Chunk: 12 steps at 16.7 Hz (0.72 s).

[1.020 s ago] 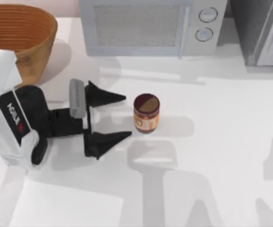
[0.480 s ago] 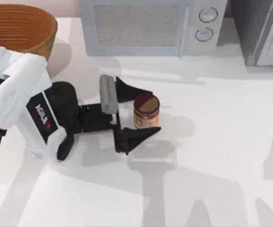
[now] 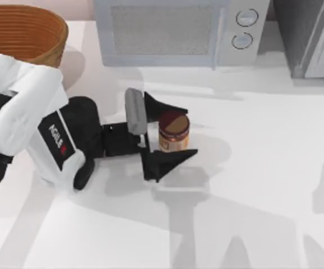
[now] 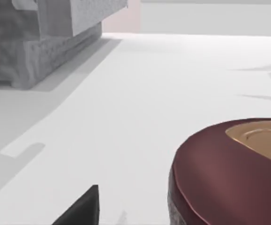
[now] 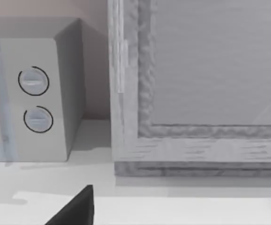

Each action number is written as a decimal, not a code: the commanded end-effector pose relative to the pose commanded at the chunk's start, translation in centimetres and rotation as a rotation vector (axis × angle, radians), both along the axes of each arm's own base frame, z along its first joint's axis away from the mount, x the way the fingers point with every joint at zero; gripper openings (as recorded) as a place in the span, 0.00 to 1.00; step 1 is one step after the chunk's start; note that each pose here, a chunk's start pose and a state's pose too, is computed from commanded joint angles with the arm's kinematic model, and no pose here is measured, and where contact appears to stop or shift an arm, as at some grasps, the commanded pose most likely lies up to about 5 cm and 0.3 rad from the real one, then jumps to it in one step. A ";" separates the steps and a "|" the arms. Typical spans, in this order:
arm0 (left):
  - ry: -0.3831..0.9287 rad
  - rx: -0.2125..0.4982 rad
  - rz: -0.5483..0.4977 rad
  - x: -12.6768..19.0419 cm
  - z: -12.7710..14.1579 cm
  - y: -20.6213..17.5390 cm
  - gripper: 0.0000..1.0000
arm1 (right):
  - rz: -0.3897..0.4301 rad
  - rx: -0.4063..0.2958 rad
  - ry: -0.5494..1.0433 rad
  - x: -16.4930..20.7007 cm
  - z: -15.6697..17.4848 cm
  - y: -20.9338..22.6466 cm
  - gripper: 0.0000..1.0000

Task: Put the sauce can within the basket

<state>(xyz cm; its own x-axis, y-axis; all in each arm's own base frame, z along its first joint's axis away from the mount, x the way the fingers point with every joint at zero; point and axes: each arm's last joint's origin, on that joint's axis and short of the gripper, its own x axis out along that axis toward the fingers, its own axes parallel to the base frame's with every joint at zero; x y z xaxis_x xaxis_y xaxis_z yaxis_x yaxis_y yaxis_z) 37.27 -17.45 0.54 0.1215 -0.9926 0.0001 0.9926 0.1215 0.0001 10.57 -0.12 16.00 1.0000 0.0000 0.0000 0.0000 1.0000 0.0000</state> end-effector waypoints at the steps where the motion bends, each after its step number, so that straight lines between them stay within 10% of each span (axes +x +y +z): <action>1: 0.000 0.000 0.000 0.0 0.0 0.0 0.77 | 0.000 0.000 0.000 0.0 0.0 0.0 1.00; 12: 0.000 0.000 0.000 0.0 0.0 0.0 0.00 | 0.000 0.000 0.000 0.0 0.0 0.0 1.00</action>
<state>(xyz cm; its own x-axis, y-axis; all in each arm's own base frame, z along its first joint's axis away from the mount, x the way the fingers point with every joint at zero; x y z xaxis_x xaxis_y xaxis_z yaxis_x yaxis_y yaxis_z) 37.27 -17.45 0.54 0.1215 -0.9926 0.0001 0.9926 0.1215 0.0001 10.57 -0.12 16.00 1.0000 0.0000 0.0000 0.0000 1.0000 0.0000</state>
